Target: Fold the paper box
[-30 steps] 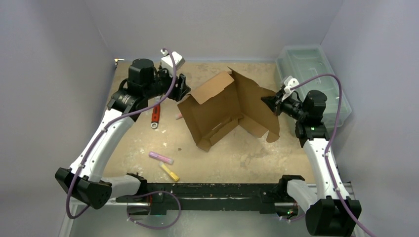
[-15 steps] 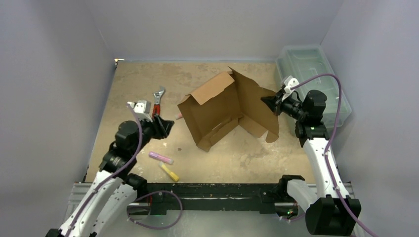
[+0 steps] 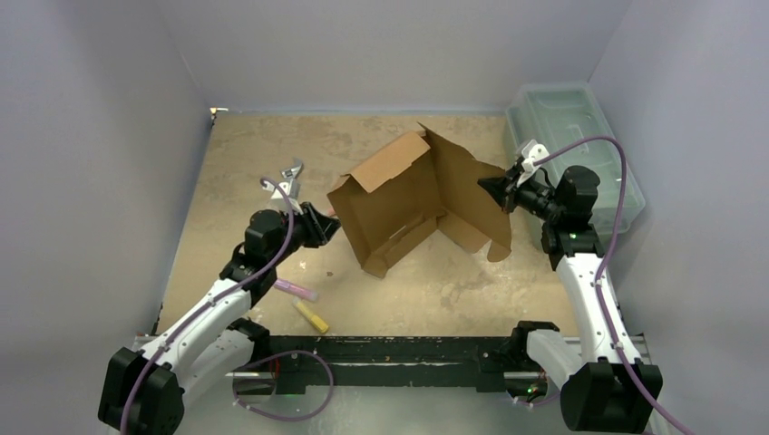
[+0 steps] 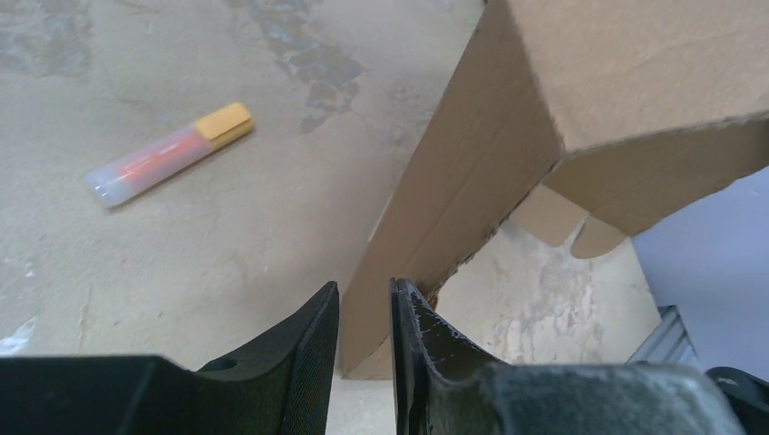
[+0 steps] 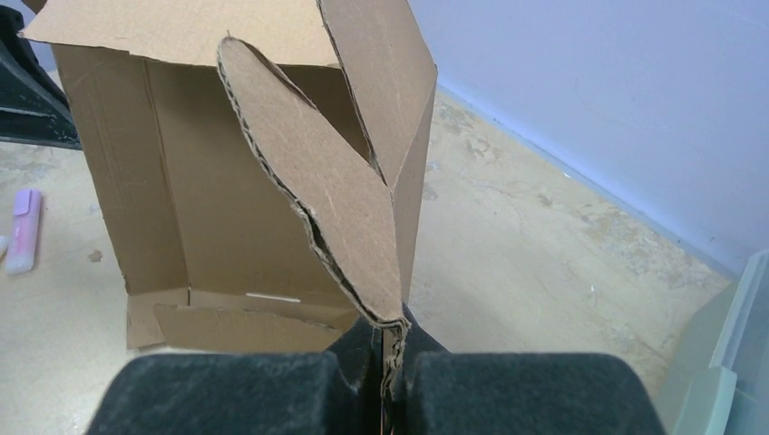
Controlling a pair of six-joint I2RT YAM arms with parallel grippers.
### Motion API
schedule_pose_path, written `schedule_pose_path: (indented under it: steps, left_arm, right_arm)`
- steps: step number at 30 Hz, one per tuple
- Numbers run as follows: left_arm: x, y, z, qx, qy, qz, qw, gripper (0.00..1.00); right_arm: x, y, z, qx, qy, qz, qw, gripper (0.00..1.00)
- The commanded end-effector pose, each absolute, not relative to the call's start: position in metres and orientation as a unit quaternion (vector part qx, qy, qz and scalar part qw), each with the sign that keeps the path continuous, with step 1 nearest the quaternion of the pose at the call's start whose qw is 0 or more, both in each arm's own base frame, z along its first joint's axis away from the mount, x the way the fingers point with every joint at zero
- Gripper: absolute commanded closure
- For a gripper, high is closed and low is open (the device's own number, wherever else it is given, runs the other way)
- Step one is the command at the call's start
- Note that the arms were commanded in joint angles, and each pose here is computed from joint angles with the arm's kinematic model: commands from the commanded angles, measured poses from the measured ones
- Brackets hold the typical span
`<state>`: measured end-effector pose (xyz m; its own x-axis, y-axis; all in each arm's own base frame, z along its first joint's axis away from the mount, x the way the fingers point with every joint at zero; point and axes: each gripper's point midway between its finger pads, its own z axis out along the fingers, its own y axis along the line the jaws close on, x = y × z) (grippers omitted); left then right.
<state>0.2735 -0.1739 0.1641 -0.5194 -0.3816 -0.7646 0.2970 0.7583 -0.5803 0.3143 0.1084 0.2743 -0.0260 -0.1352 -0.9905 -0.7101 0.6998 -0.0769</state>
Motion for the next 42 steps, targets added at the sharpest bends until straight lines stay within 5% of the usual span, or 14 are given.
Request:
schedule_pose_path:
  steps: [1, 11, 17, 25, 32, 40, 42]
  left_arm:
    - [0.276, -0.189, 0.194, -0.012, 0.76, -0.4, 0.512, 0.75]
    - [0.223, -0.13, 0.196, -0.083, 0.8, -0.313, 0.505, 0.73]
    - [0.188, -0.163, 0.201, -0.103, 0.774, -0.449, 0.434, 0.77]
    - [0.197, -0.162, 0.211, -0.049, 0.775, -0.417, 0.472, 0.77]
    - [0.179, -0.231, 0.201, 0.062, 0.77, -0.437, 0.461, 0.76]
    - [0.135, -0.329, 0.172, 0.241, 0.795, -0.216, 0.512, 0.63]
    - [0.145, -0.336, 0.167, 0.233, 0.792, -0.2, 0.527, 0.49]
  right_arm:
    - [0.31, 0.111, 0.273, -0.316, 0.675, 0.241, 0.622, 1.0]
    - [0.312, 0.109, 0.271, -0.315, 0.678, 0.235, 0.621, 1.0]
    - [0.312, 0.108, 0.27, -0.314, 0.679, 0.235, 0.62, 1.0]
    - [0.314, 0.102, 0.266, -0.304, 0.687, 0.23, 0.619, 1.0]
    - [0.317, 0.096, 0.264, -0.296, 0.691, 0.227, 0.619, 1.0]
    - [0.319, 0.091, 0.261, -0.29, 0.695, 0.224, 0.62, 1.0]
    - [0.318, 0.092, 0.261, -0.291, 0.694, 0.226, 0.619, 1.0]
